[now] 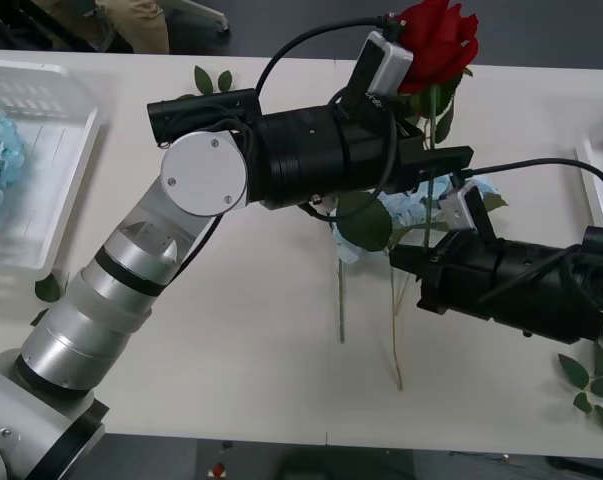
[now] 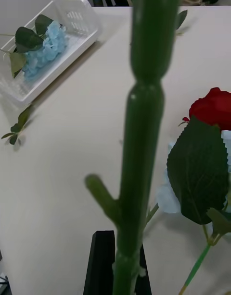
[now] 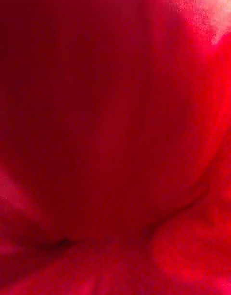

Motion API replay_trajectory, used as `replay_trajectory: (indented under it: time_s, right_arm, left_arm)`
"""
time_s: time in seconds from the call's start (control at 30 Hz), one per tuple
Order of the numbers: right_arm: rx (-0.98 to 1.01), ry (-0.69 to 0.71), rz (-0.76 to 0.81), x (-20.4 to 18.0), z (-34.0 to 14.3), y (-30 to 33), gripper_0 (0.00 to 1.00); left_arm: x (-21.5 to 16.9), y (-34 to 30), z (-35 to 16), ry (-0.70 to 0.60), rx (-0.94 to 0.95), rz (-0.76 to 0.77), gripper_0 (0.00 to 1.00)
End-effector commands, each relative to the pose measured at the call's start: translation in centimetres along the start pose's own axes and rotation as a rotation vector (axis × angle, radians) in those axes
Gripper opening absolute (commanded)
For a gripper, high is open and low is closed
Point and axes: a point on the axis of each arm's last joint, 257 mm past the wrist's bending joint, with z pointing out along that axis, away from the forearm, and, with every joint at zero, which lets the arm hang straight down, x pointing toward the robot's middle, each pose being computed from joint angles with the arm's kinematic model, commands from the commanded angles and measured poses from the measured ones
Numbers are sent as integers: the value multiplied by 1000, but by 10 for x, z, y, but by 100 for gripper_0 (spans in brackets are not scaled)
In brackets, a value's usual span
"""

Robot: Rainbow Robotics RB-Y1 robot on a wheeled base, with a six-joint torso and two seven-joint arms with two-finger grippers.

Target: Put the red flowers into the right box and the blue flowers into the left box

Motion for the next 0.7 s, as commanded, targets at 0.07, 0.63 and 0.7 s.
replay_trajectory:
  time_s: [0.07,0.63,0.7]
  right_arm:
    - [47,4,3,-4,-20,-18,0]
    - [211,-13,157,18,-94,-78,0]
    - [257,-23,182,20,-109,-92,0]
  left_arm:
    - [-20,-21,6,-26,45,57,100]
    - [-35,26,-40,-75,-5,-46,100]
    - [-25,40,-55,-52,-12,-98,100]
